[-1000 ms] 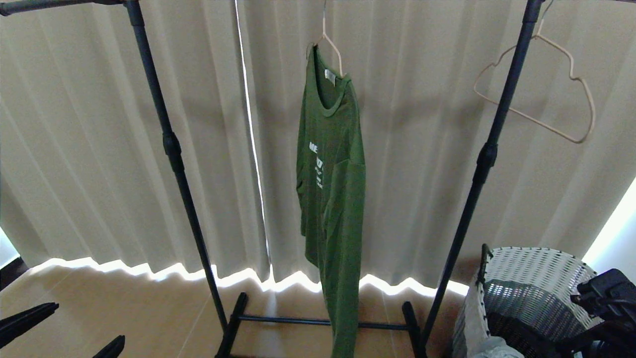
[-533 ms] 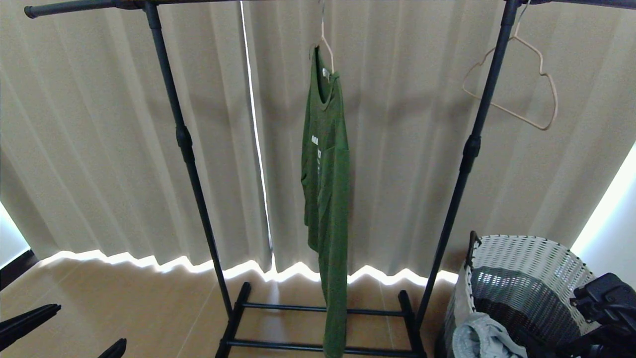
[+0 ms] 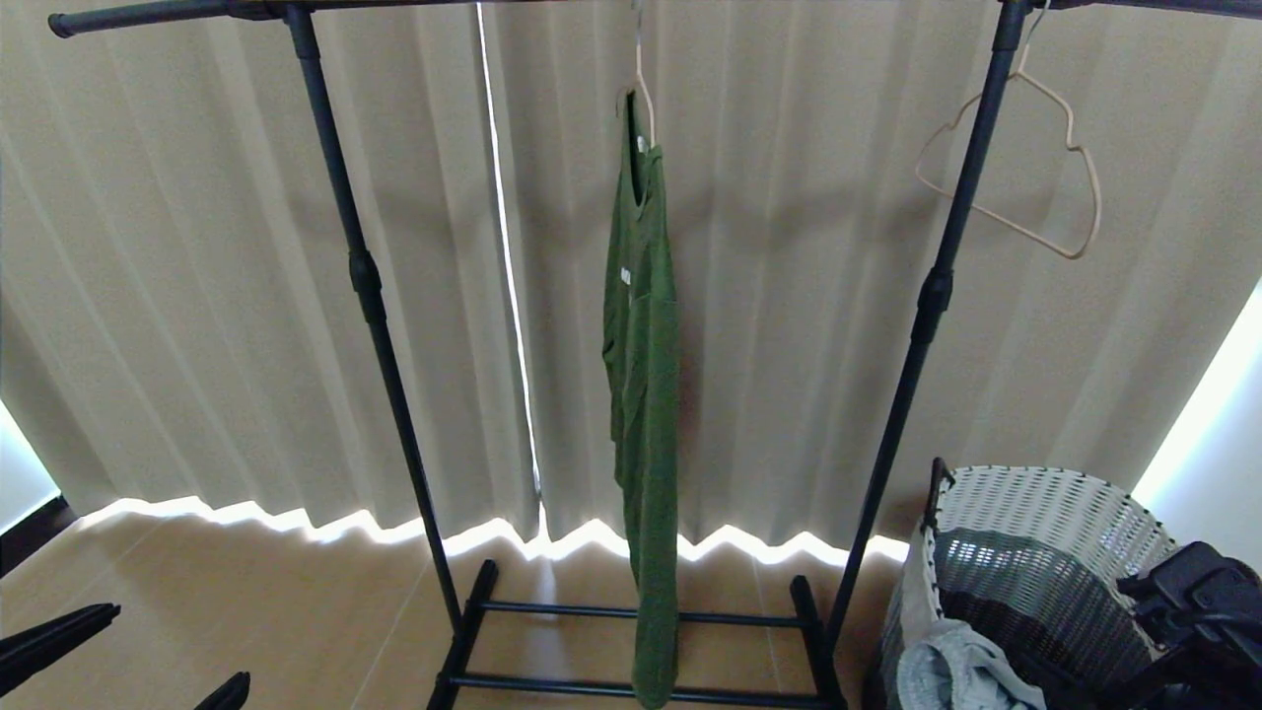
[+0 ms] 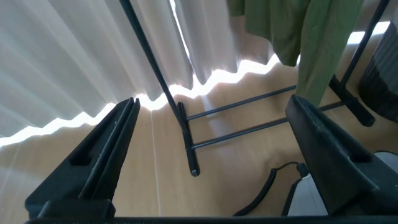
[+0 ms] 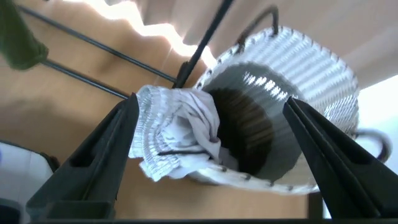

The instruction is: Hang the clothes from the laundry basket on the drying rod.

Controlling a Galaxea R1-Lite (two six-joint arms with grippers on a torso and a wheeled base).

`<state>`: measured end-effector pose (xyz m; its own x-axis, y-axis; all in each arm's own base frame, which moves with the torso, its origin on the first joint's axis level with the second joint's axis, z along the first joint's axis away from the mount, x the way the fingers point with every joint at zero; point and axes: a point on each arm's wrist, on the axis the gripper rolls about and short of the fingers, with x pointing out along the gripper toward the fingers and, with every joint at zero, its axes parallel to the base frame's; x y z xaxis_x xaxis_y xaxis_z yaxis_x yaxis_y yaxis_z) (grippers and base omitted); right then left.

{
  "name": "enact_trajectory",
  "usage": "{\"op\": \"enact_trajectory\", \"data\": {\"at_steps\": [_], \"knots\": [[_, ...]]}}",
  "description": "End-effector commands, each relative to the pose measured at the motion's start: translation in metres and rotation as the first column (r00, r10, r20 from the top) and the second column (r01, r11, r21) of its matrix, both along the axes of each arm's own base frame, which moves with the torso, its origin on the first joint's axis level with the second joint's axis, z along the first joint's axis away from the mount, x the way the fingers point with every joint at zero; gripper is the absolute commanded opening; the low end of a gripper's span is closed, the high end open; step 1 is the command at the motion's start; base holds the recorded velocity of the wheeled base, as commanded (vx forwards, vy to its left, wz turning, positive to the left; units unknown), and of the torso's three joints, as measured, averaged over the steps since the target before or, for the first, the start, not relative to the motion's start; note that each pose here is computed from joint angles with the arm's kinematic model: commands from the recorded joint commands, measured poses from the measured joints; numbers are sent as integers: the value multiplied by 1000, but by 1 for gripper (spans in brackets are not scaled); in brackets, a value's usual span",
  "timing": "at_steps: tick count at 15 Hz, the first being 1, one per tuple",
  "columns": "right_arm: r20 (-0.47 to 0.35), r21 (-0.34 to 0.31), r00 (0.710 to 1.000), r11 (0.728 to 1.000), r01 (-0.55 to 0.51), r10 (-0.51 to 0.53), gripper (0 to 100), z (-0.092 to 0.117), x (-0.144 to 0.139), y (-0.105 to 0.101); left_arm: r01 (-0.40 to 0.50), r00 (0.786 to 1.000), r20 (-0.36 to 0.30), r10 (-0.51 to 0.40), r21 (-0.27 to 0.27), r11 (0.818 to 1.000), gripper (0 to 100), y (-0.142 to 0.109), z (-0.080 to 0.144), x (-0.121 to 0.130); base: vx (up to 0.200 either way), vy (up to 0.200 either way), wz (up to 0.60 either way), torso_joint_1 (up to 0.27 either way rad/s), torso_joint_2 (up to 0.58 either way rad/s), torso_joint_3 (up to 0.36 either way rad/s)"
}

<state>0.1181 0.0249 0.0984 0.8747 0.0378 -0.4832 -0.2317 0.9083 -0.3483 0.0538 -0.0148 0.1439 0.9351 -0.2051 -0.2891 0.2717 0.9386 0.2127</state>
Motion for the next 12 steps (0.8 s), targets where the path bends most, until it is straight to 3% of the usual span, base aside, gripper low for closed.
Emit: {"op": "enact_trajectory", "data": {"at_steps": [1,2,3,4,7,9,11,12], "knots": [[63,-134,996,990,-47,55,100,16,6,2,0,1000,-3,0,1,1000,100,0,0,1,0,0,0,0,0,0],[63,-134,996,990,-47,55,100,16,6,2,0,1000,-3,0,1,1000,100,0,0,1,0,0,0,0,0,0],[-55,-285,995,954,-96,83,100,22,13,3,0,1000,0,0,0,1000,100,0,0,0,0,0,0,0,0,0],[-139,-309,985,941,-140,101,100,24,18,6,0,1000,1,0,0,1000,100,0,1,0,0,0,0,0,0,0],[-322,-311,933,912,-267,163,100,19,40,26,0,1000,-2,0,0,1000,100,0,0,1,0,0,0,0,0,0],[-408,-300,896,901,-314,176,100,3,62,42,-1,1000,-2,1,-1,1000,100,0,1,2,0,0,0,0,0,0],[-464,-283,872,908,-310,153,100,-11,73,52,-1,1000,8,1,-6,1000,100,-1,5,3,0,0,0,0,0,0],[-516,-311,849,899,-309,113,100,-27,80,58,-4,1000,10,4,-11,1000,100,-2,11,7,0,0,0,0,0,0]]}}
